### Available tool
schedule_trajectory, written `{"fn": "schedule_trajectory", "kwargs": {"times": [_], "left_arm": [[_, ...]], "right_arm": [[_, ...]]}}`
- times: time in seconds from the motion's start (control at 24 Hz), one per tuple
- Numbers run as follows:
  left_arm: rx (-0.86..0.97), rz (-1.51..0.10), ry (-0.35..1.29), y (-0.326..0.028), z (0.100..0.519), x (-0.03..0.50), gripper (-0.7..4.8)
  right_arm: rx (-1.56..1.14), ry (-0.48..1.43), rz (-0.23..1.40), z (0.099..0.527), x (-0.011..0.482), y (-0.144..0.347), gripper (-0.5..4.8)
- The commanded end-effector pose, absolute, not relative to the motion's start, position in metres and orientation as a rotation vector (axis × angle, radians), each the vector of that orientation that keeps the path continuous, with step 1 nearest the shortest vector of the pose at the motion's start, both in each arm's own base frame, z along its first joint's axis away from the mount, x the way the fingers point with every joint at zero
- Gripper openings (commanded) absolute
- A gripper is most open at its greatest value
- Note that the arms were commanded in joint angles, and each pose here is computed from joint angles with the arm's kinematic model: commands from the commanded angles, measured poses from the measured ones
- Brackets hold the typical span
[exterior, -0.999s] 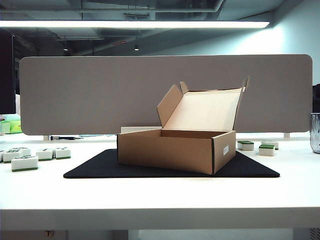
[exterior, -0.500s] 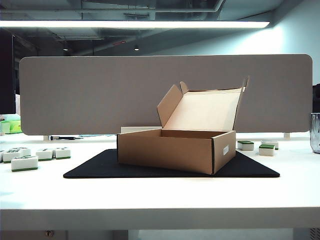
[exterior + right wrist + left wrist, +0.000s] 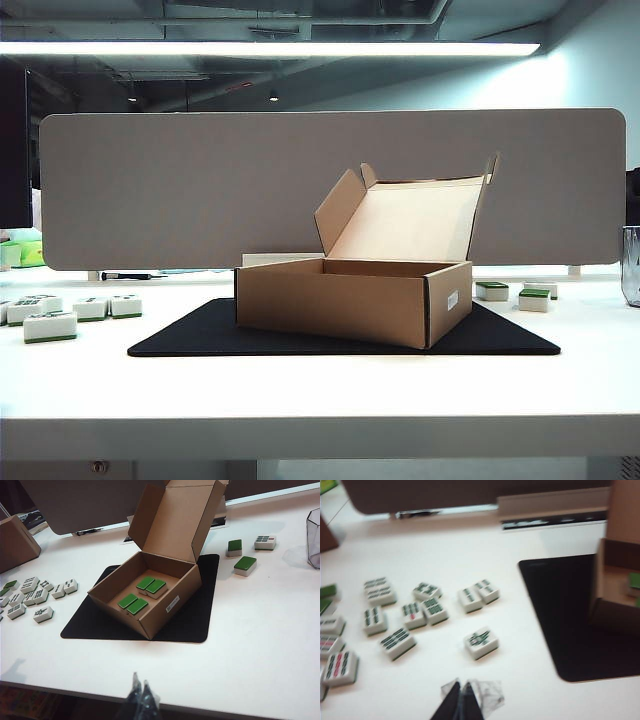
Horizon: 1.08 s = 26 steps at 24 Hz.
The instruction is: Pick up four mahjong tiles and put them into the paper box.
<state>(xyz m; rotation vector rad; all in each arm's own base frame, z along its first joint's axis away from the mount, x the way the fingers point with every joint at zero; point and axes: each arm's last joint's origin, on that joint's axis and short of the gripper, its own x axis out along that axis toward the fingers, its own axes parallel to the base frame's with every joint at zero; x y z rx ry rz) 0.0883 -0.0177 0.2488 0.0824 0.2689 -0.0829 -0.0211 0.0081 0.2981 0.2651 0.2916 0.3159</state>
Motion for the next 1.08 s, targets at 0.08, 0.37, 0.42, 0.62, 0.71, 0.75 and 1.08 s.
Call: {"fn": "schedule_trajectory", "kwargs": {"times": [0.08,0.37,0.42,0.62,0.71,0.75,1.08], "left_arm": [[0.022,-0.084,0.275,-0.009,0.227,0.091,-0.06],[-0.001,-0.006,0.169,0.003,0.191,0.096,-0.06],[0.000,-0.002,0.153,0.003,0.187,0.096,-0.06],[-0.007,-0.002,0.129,0.003,0.169,0.098,-0.06],[-0.007,-0.003,0.127,0.003,0.165,0.097,-0.06],[-0.007,-0.003,0.126,0.003,0.163,0.097,-0.06],[-0.025,-0.002,0.145,0.003,0.151,0.096,-0.06]], "right_arm": [[0.259,0.267,0.322,0.299,-0.024,0.008,-0.01],[0.259,0.267,0.321,0.299,-0.024,0.008,-0.01],[0.259,0.267,0.322,0.299,-0.024,0.008,-0.01],[0.259,0.267,0.322,0.299,-0.024,0.008,-0.01],[0.259,0.267,0.322,0.299,-0.024,0.008,-0.01],[0.259,0.267,0.322,0.299,-0.024,0.008,-0.01],[0.259,0.266,0.322,0.299,-0.024,0.008,-0.01]]}}
